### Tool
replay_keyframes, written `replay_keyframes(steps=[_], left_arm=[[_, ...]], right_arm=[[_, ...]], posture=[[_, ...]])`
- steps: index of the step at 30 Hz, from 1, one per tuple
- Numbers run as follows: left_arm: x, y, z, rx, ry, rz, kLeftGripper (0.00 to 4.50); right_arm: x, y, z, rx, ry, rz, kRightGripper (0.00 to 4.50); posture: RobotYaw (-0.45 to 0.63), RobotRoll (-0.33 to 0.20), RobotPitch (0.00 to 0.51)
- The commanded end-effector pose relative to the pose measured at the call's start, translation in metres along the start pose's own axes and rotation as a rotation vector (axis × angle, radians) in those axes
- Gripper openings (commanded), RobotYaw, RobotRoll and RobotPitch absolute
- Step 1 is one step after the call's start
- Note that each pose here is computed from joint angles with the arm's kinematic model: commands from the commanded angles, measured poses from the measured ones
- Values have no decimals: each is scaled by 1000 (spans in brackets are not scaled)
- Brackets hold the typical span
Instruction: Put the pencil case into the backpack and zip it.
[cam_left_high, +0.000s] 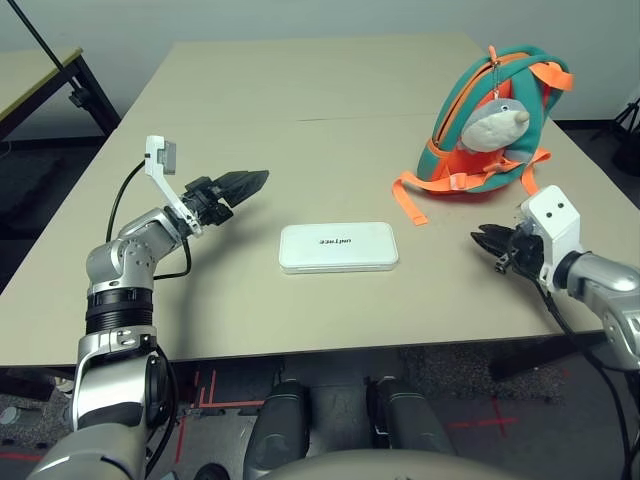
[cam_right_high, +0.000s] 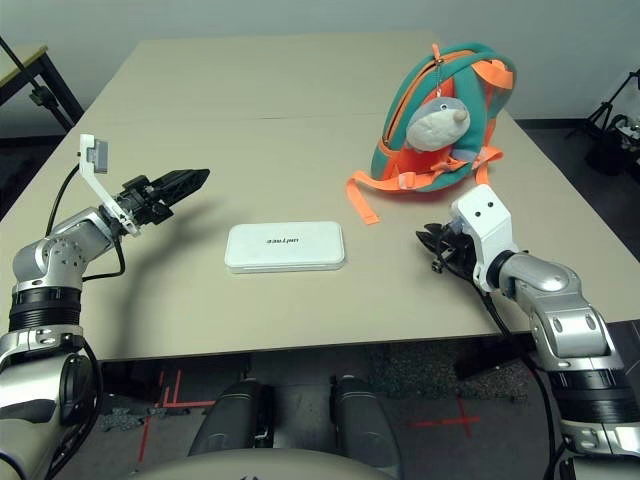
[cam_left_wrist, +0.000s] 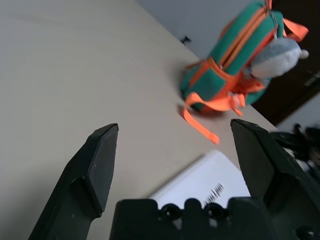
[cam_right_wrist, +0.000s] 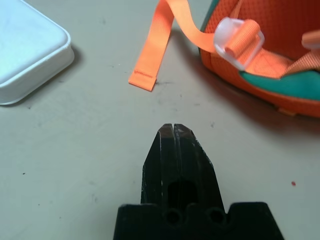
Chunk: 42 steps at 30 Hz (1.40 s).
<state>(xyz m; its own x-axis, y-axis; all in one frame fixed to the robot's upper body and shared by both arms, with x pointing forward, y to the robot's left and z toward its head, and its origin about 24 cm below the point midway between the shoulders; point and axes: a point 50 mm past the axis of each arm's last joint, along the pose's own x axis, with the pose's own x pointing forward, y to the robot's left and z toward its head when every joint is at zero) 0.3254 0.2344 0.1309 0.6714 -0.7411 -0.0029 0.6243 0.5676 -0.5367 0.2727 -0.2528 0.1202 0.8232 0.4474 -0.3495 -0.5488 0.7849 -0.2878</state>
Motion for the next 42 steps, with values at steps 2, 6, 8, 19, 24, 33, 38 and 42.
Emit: replay_keyframes(steps=[2, 6, 8, 19, 24, 33, 38, 42], left_arm=[[-6, 1, -9, -236, 115, -105, 4500], [-8, 1, -14, -301, 174, -172, 4500], [-10, 4, -17, -327, 220, -167, 4500], [-9, 19, -31, -422, 385, -75, 4500], [-11, 23, -40, -442, 457, -33, 4500], [-10, 27, -42, -425, 502, 10, 4500], [-10, 28, -43, -425, 517, 13, 4500], [-9, 29, -44, -423, 508, 27, 4500]], right_arm=[[5, 2, 0, -51, 35, 42, 12], [10, 1, 0, -78, 52, 59, 12], [13, 1, 2, -89, 47, 68, 12], [25, 1, 7, -143, 42, 93, 12], [25, 2, 6, -153, 48, 99, 12], [32, 11, 3, -210, 74, 149, 12], [37, 19, -1, -262, 113, 198, 12], [42, 24, -8, -352, 175, 242, 12]], posture=[[63, 0, 67], [69, 0, 67], [70, 0, 67], [61, 0, 60], [59, 0, 61], [60, 0, 65], [62, 0, 60], [65, 0, 59]])
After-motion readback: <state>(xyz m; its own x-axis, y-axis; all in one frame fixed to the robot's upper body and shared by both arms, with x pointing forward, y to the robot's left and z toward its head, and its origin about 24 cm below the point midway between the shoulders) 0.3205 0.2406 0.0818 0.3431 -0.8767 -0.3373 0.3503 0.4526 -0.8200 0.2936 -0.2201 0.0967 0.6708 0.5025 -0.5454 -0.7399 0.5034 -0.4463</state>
